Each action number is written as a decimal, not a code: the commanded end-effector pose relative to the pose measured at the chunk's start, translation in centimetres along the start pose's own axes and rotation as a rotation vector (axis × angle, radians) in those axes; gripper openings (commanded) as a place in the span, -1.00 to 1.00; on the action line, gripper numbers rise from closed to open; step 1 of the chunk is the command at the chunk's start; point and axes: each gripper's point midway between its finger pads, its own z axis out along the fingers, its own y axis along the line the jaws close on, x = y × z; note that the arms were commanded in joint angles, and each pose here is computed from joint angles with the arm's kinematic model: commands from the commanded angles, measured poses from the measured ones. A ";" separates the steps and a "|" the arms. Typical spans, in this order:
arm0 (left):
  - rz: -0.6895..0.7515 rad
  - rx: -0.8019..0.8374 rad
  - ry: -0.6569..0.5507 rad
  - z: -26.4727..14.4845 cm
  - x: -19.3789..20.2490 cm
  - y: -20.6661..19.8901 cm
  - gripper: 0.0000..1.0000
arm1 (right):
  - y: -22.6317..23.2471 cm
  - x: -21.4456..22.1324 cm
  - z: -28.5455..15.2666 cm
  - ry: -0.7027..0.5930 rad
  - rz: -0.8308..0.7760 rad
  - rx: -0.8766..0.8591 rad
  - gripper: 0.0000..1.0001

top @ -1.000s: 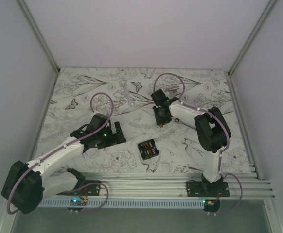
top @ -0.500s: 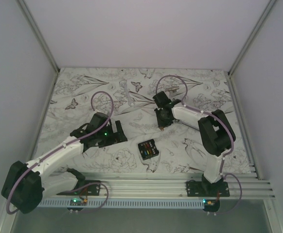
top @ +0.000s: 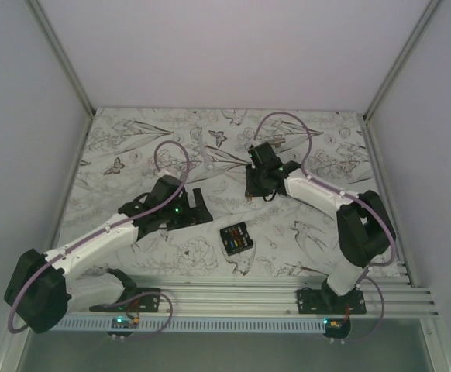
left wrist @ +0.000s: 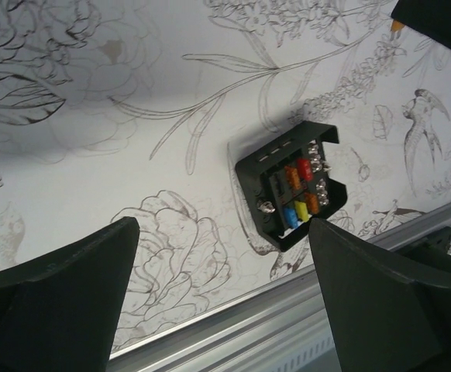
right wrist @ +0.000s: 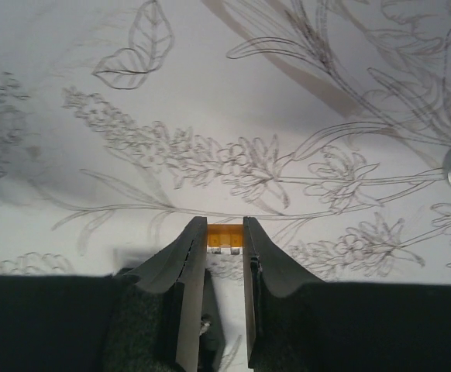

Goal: Snap on the fuse box
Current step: Pick up the fuse from the center of the board.

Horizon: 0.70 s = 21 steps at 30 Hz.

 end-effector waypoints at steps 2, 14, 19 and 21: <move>-0.025 0.057 -0.090 0.4 -2.2 -2.9 0.88 | 3.7 -2.3 -2.9 -0.129 0.110 -0.139 -0.53; 0.039 0.173 -0.232 0.9 -5.5 -9.2 0.63 | 8.2 -3.7 -7.1 -0.220 0.202 -0.315 -0.50; 0.046 0.177 -0.265 1.7 -6.1 -9.8 0.38 | 9.1 -3.7 -8.0 -0.234 0.226 -0.363 -0.49; 0.044 0.182 -0.274 1.9 -6.3 -10.0 0.26 | 9.5 -3.7 -8.2 -0.236 0.237 -0.384 -0.49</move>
